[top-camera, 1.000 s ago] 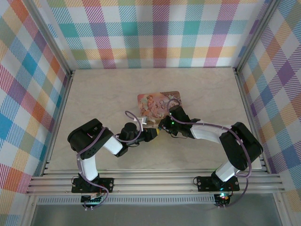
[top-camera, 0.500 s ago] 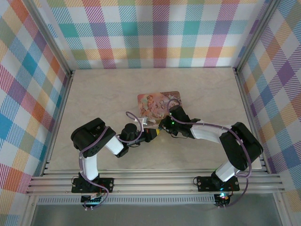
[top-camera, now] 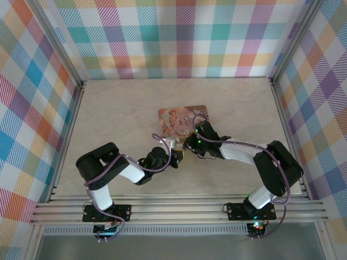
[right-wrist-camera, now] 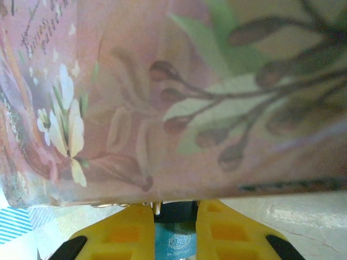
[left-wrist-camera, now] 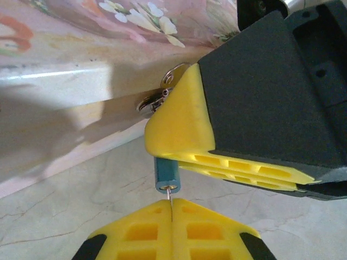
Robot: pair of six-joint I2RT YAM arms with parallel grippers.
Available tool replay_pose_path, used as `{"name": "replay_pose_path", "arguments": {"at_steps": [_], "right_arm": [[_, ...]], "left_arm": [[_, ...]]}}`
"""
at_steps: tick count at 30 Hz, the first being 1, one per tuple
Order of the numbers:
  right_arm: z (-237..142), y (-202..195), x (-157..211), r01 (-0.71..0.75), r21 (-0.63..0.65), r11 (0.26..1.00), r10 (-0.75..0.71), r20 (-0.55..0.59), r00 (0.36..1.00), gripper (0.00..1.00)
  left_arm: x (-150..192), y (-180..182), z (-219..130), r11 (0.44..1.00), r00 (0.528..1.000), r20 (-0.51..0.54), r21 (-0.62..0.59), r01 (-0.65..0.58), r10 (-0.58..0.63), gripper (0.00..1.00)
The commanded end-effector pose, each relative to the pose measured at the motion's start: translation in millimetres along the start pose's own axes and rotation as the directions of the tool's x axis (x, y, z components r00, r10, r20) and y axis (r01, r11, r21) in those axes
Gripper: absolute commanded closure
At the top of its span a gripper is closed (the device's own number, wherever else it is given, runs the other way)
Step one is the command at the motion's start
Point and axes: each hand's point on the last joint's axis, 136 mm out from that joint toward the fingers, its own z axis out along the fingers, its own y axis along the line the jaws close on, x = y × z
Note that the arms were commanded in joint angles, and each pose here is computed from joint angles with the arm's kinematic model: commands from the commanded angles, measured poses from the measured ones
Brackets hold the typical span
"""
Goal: Unlock the padlock with the key
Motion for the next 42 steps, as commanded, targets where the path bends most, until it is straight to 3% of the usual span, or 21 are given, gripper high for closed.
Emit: {"name": "replay_pose_path", "arguments": {"at_steps": [1,3,7,13,17,20,23,26,35,42], "right_arm": [[3.7,-24.9,37.2,-0.063,0.08,0.995,0.075,-0.158,0.985,1.0],[4.0,-25.0,38.8,-0.062,0.072,0.995,0.072,-0.16,0.984,1.0],[5.9,-30.1,40.3,-0.069,0.038,0.997,0.074,-0.141,0.987,1.0],[5.1,-34.8,43.3,-0.066,0.019,0.998,0.068,-0.137,0.988,1.0],[1.1,-34.1,41.6,-0.051,0.02,0.999,0.053,-0.125,0.991,1.0],[-3.5,-35.5,39.0,-0.054,0.035,0.998,0.058,-0.106,0.993,0.7],[-9.5,-35.4,35.0,-0.054,0.041,0.998,0.058,-0.079,0.995,0.48],[-14.7,-36.1,30.7,-0.057,0.046,0.997,0.059,-0.048,0.997,0.37],[-12.7,-36.3,22.4,-0.078,0.048,0.996,0.079,-0.011,0.997,0.36],[-3.6,-34.2,12.6,-0.078,0.047,0.996,0.079,-0.006,0.997,0.46]], "left_arm": [[-22.8,-17.6,10.2,0.998,0.995,0.094,0.045,-0.035,0.031,1.0],[-26.9,-30.1,15.1,0.986,0.995,0.068,0.156,0.055,-0.066,1.0],[-46.9,-39.8,12.9,0.904,0.954,0.026,0.328,0.274,-0.299,1.0],[-62.1,-39.3,8.2,0.858,0.936,-0.031,0.391,0.334,-0.351,1.0],[-51.6,-32.6,17.3,0.849,0.93,-0.082,0.388,0.36,-0.357,1.0],[-37.4,-22.9,20.5,0.871,0.936,-0.081,0.345,0.35,-0.344,1.0],[-24.1,-12.3,20.6,0.892,0.94,-0.076,0.298,0.34,-0.332,1.0],[-13.8,-6.1,22.1,0.902,0.942,-0.085,0.271,0.336,-0.325,1.0],[4.0,-1.9,25.5,0.918,0.949,-0.105,0.244,0.314,-0.297,1.0],[5.3,-1.7,23.4,0.922,0.952,-0.105,0.242,0.304,-0.286,1.0]]}}
